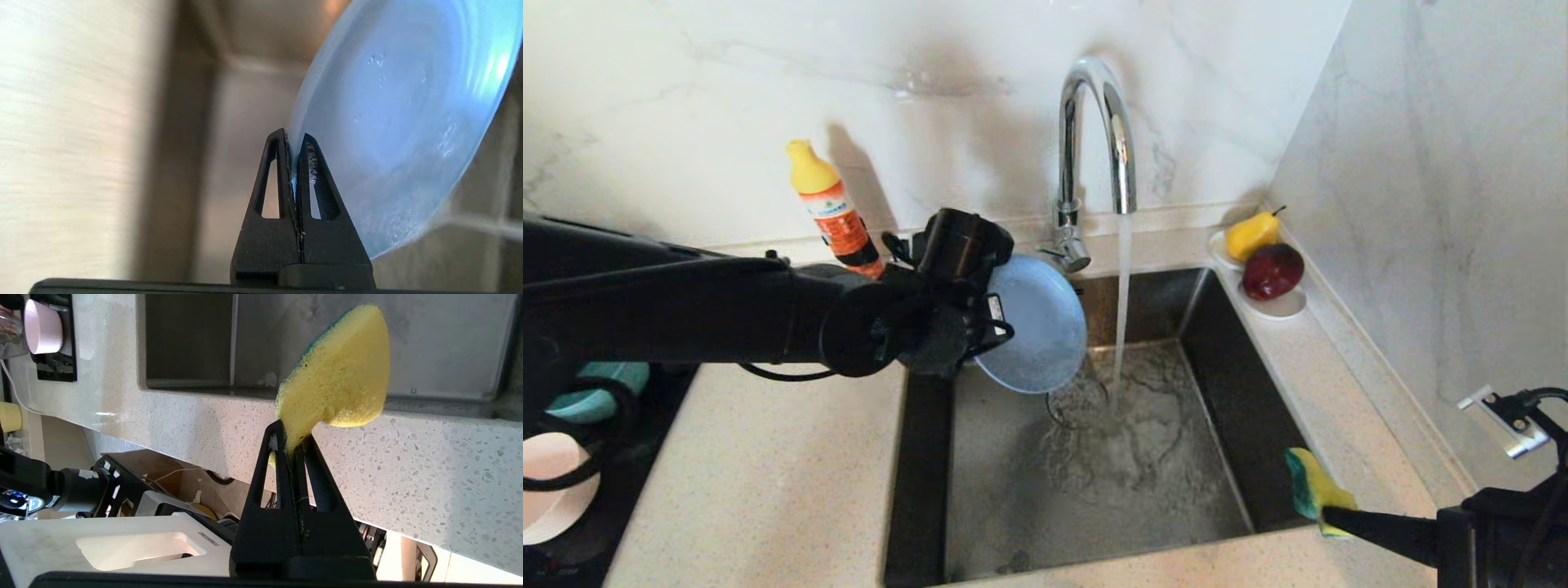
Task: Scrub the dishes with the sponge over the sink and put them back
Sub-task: Wash the plate
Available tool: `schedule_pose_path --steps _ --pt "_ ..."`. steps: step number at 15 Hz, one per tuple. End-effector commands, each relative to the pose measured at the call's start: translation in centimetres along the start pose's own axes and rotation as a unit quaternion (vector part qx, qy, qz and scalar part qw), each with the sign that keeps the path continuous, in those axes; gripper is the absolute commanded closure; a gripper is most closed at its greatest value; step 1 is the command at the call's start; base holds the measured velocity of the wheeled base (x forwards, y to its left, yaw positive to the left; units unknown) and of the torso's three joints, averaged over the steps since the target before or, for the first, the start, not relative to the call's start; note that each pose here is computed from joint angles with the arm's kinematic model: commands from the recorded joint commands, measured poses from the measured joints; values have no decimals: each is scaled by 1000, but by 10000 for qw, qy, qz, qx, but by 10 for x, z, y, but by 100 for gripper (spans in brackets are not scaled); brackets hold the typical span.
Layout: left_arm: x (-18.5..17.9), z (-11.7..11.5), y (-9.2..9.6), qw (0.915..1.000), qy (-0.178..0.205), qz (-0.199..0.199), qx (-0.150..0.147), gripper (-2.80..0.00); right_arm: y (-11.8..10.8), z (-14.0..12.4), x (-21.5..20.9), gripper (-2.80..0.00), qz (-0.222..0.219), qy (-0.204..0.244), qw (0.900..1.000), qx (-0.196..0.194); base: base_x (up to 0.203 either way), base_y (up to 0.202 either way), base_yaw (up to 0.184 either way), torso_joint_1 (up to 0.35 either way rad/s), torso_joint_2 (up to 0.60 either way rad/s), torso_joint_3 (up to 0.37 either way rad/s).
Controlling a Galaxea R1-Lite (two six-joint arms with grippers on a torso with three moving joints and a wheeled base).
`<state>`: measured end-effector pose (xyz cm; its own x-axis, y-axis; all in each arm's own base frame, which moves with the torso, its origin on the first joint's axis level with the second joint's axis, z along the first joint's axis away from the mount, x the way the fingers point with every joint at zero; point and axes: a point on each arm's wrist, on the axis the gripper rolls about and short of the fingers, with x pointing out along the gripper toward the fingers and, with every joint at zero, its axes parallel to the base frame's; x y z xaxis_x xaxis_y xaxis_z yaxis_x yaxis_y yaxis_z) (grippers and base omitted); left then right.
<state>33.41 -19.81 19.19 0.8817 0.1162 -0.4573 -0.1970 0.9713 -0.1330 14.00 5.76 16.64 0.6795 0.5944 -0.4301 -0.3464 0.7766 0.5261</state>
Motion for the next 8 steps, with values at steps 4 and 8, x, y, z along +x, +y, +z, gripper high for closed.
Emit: schedule_pose_path --steps 4,8 --pt "-43 27 46 9986 -466 236 -15 0 -4 -7 1 0 -54 100 9999 53 0 0 0 0 0 0" --pt "-52 22 65 9947 -970 162 285 0 -5 -7 6 0 -78 201 9997 85 0 0 0 0 0 0"
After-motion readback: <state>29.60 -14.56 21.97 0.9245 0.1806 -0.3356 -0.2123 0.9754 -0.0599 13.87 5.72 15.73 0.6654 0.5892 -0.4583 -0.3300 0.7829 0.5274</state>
